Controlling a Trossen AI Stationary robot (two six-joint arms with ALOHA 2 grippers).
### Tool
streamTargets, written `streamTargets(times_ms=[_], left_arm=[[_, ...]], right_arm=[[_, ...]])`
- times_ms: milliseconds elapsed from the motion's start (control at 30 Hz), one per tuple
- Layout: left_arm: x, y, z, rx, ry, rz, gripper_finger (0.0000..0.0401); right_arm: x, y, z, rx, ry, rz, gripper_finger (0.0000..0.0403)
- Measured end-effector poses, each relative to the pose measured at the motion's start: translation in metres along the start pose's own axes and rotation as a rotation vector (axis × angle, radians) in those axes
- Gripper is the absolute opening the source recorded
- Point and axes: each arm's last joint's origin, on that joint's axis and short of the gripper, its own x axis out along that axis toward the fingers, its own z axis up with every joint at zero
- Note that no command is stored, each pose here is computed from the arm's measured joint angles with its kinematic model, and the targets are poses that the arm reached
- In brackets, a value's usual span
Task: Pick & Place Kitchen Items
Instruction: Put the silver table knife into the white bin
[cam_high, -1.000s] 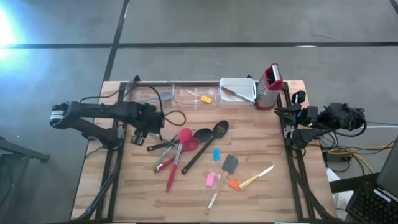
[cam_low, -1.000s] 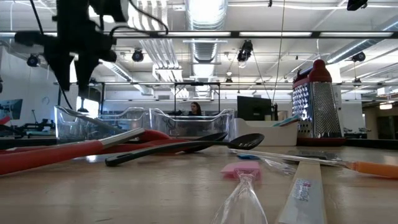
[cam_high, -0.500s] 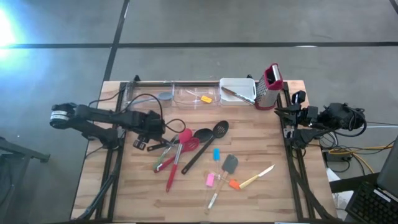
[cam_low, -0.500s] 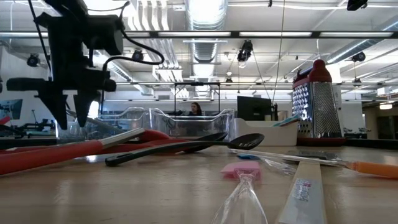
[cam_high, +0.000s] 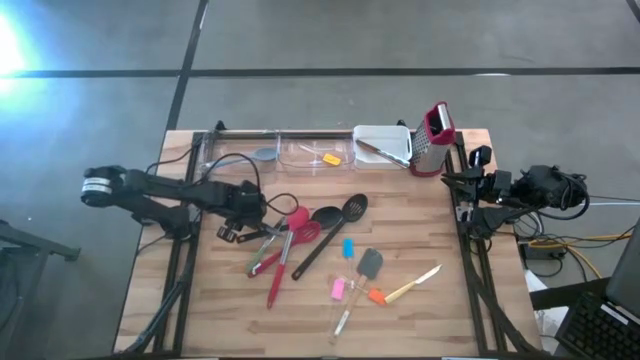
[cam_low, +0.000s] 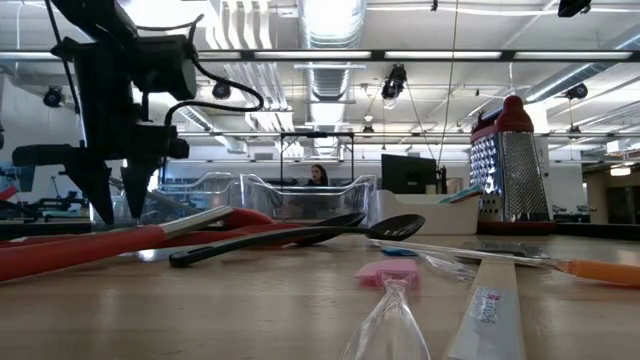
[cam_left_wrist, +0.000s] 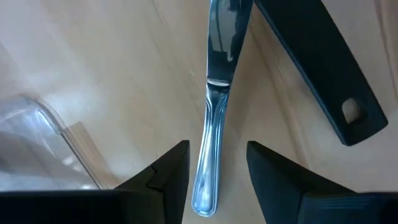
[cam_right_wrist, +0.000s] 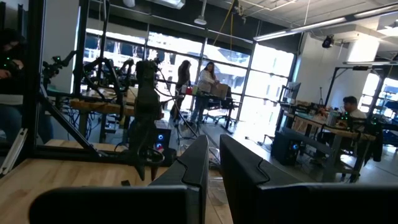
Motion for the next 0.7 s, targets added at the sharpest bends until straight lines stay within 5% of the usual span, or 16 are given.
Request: streamTargets(times_ms=[700], left_arm=[[0.039,0.011,0.007,0.009,0.083,-0.108,0.0069]], right_arm=[[0.0,0.0,0.0,-0.001,0.001,0.0,0.0034]])
